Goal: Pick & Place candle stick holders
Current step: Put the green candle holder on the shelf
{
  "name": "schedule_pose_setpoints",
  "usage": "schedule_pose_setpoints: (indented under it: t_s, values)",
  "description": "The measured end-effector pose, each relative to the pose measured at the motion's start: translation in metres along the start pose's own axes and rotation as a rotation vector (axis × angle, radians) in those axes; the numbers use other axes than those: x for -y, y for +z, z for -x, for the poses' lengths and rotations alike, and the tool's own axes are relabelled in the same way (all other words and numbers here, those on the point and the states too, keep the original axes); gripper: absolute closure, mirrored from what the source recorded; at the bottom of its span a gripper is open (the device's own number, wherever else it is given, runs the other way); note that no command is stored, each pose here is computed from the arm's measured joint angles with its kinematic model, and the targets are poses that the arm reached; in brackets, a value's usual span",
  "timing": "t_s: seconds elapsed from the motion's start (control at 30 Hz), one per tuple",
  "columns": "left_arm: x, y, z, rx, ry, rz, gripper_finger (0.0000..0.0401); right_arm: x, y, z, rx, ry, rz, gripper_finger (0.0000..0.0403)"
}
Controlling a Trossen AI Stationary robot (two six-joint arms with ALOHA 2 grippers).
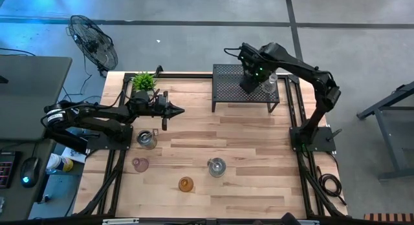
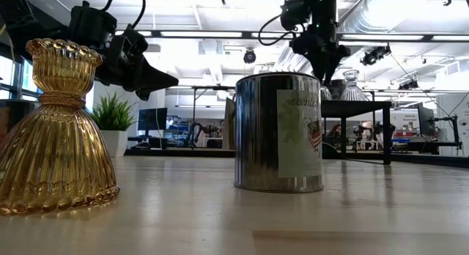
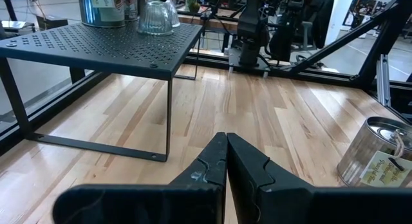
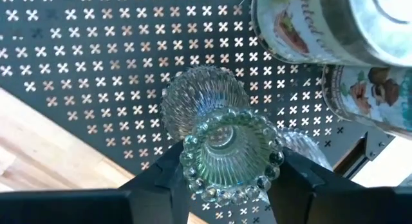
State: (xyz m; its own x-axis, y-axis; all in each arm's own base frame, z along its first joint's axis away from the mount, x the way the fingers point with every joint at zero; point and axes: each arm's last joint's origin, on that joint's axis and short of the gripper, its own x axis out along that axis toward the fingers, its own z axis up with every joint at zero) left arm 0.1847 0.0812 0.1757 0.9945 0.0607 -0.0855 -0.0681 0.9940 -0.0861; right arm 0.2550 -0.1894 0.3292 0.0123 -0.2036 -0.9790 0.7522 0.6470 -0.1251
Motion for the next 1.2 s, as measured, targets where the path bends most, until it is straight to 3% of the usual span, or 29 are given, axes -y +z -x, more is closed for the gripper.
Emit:
schedule_pose_setpoints:
  t_s: [0.23, 0.53, 0.77, 1.2]
  values:
    - [0.0000, 0.0000, 0.0000, 0.000, 0.000, 0.000, 0.0397, 0.0019, 0.0006, -0.0002, 0.008, -0.032, -0.001, 0.0236]
    - [0.0000, 0.0000, 0.0000, 0.000, 0.000, 0.000, 0.0397, 0.0039, 0.0012, -0.0004, 0.018, -0.071, -0.002, 0.0255]
    - [0.0000, 0.0000, 0.0000, 0.000, 0.000, 0.000, 0.0397, 0.0041, 0.0018, -0.0005, 0.026, -0.081, -0.001, 0.0227]
    - [0.0000, 0.0000, 0.0000, 0.000, 0.001, 0.000, 0.0397, 0.0065, 0.0026, -0.0005, 0.038, -0.126, -0.016, 0.0222]
